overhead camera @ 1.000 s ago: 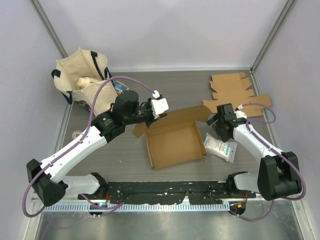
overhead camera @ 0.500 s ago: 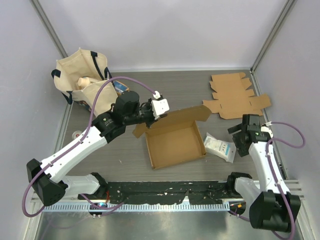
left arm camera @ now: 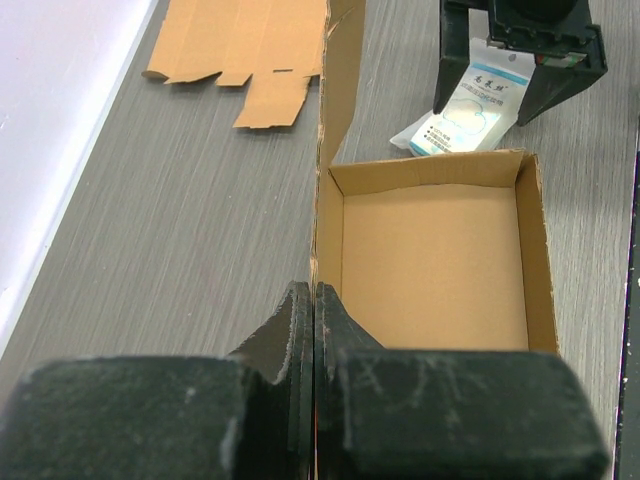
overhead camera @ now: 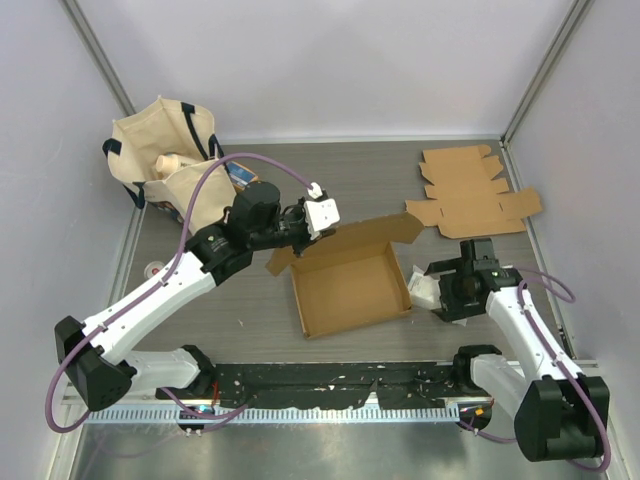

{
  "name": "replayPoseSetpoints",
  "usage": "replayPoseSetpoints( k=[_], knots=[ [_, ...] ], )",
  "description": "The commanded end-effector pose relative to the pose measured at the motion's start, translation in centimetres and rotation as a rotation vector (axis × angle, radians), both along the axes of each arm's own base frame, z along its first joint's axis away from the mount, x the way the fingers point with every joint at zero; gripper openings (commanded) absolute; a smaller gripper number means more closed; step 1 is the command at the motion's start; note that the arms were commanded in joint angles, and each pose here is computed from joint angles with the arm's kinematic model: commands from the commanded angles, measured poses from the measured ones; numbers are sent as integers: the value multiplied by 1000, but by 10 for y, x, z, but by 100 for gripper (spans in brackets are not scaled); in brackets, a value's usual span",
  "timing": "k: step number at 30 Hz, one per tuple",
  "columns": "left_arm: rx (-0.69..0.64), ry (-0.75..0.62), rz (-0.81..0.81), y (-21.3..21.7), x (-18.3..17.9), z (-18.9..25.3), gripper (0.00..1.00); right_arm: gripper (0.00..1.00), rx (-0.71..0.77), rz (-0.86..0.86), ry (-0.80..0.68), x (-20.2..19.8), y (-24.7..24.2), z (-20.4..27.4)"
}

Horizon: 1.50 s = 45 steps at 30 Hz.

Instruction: Fold the paper box

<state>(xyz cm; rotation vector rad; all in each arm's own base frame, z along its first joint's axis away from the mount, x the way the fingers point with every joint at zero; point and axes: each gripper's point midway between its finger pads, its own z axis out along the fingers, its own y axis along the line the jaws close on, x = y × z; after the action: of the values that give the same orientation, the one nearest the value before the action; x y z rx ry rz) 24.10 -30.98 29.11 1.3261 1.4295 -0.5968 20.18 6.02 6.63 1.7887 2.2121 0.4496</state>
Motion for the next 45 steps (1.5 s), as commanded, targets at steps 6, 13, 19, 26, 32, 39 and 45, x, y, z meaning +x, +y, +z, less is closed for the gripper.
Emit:
replayPoseSetpoints(
  k=[6,13,19,26,32,39,45],
  knots=[
    [-37,-36,-11,-6,0,17,0,93,-34,-149,-81,38,-16,-27],
    [-42,-27,-38,-10,-6,18,0,93,-173,-98,-55,46,-36,-25],
    [-42,-32,-36,-10,-7,19,0,81,-216,-8,45,49,-38,-35],
    [-21,-15,-14,-13,-1,10,0,50,-304,103,-34,57,-46,-15],
    [9,7,83,-17,23,0,0,36,-411,248,-80,49,-55,10],
    [55,46,99,-20,35,-8,0,39,-341,563,-298,44,8,69],
    [61,62,70,-21,35,0,0,53,-118,879,-669,26,135,128]
  ],
)
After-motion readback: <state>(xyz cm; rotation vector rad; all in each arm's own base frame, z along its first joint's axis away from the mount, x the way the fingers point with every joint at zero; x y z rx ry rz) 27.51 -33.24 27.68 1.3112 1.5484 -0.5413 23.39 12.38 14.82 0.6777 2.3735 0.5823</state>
